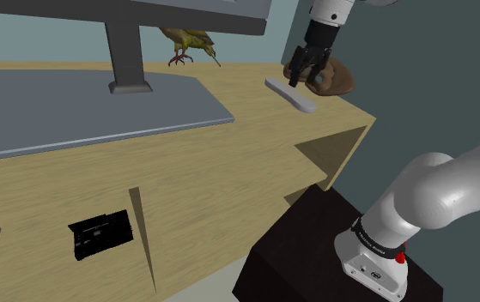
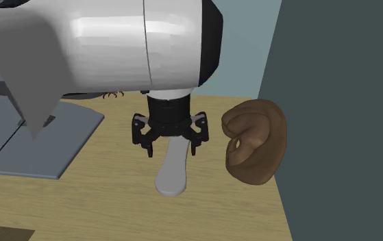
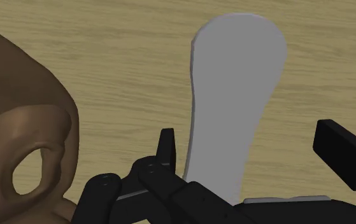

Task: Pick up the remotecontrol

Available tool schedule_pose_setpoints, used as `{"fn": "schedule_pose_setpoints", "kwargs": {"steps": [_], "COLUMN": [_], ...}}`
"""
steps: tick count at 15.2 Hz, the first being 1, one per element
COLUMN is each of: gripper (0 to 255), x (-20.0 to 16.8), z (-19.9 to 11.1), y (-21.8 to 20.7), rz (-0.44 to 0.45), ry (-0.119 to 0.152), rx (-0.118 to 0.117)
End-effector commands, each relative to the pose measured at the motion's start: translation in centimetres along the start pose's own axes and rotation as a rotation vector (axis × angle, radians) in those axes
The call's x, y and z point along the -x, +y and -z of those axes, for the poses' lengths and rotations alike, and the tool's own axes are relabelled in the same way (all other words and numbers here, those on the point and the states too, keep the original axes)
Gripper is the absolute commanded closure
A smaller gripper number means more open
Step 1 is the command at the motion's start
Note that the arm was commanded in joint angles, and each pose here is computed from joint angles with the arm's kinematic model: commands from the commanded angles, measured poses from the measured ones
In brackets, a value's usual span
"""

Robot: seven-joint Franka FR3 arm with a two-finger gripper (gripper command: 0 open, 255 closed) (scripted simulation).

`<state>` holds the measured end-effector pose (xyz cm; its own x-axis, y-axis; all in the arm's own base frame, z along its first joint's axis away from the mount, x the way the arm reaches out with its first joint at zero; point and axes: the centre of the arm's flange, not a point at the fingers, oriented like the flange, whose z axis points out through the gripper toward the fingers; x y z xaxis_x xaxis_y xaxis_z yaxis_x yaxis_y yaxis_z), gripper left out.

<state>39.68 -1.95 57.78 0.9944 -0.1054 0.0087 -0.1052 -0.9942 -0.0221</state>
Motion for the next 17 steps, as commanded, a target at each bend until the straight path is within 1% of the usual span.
{"fn": "schedule_pose_setpoints", "kwargs": {"steps": [1,2,9,12,13,17], "gripper": [0,0,0,0,255,255], "x": [-2.8,-4.1,-4.0,-4.0,-4.0,-4.0], "z": [-0.2,-0.2,-3.9,-4.2,-4.2,-4.2], "y": [0.5,0.8,0.9,0.9,0.9,0.9], "rz": [-0.064,-0.093,-0.093,-0.093,-0.093,-0.093], "ry": [-0.010,-0.015,-0.015,-0.015,-0.015,-0.015], "rx": [0.003,0.005,0.005,0.005,0.005,0.005]}}
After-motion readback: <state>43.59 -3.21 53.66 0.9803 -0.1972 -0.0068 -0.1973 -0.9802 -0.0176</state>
